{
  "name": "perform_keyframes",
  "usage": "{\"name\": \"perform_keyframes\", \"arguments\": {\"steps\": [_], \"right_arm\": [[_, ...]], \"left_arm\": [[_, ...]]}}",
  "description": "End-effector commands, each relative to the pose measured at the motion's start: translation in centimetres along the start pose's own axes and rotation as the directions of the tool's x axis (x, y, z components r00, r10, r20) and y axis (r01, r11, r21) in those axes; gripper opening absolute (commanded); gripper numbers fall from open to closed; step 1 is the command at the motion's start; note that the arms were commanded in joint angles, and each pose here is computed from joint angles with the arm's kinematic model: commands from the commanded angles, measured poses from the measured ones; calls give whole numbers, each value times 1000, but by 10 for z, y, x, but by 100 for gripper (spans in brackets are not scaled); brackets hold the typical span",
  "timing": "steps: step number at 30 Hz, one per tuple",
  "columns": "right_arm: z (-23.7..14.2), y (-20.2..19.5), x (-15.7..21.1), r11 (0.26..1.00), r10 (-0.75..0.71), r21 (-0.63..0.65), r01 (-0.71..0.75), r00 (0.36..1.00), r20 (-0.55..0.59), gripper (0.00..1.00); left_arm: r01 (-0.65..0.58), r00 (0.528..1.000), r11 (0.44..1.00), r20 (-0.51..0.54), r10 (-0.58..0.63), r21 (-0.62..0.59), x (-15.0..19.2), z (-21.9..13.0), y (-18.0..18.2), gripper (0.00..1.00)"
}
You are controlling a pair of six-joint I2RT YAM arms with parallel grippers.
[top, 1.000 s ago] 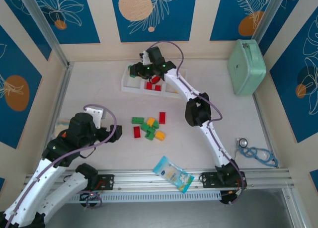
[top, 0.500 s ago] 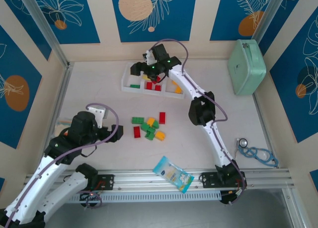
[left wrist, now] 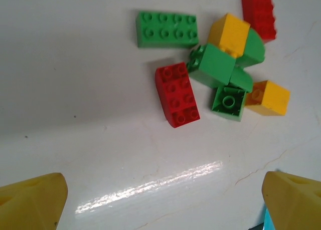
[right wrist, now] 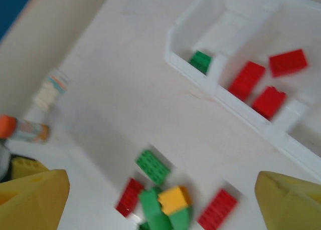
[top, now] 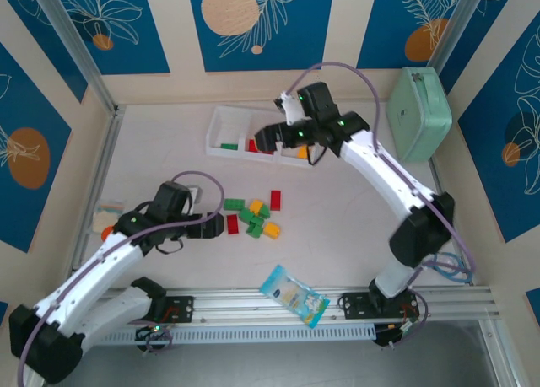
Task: Sort the legos into containers by color
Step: Move the lego to the center of the table.
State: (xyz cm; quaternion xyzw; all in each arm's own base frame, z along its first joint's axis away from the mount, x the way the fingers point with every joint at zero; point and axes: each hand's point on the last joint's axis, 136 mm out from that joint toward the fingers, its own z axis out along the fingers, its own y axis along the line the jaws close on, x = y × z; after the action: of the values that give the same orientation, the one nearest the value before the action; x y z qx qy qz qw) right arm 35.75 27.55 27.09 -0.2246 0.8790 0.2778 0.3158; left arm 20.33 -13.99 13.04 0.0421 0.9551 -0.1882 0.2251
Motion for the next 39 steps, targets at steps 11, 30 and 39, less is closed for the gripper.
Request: {"name": "perform_keyframes", "arguments": {"steps": [11, 30, 39], "right_arm": [[-116, -33, 106, 959, -198, 259, 115, 926, 322, 96], [-148, -43, 147, 968, -15, 237, -84, 921, 389, 97], [-141, -42, 146, 978, 12, 189, -93, 919, 393, 97]], "left_arm": [[-827, 551, 534, 64, 832, 178, -40, -1, -60, 99], [-946, 142, 145, -32, 989, 290, -73, 102, -43, 72], [-936, 135, 163, -109, 985, 312, -73, 130, -29, 58]]}}
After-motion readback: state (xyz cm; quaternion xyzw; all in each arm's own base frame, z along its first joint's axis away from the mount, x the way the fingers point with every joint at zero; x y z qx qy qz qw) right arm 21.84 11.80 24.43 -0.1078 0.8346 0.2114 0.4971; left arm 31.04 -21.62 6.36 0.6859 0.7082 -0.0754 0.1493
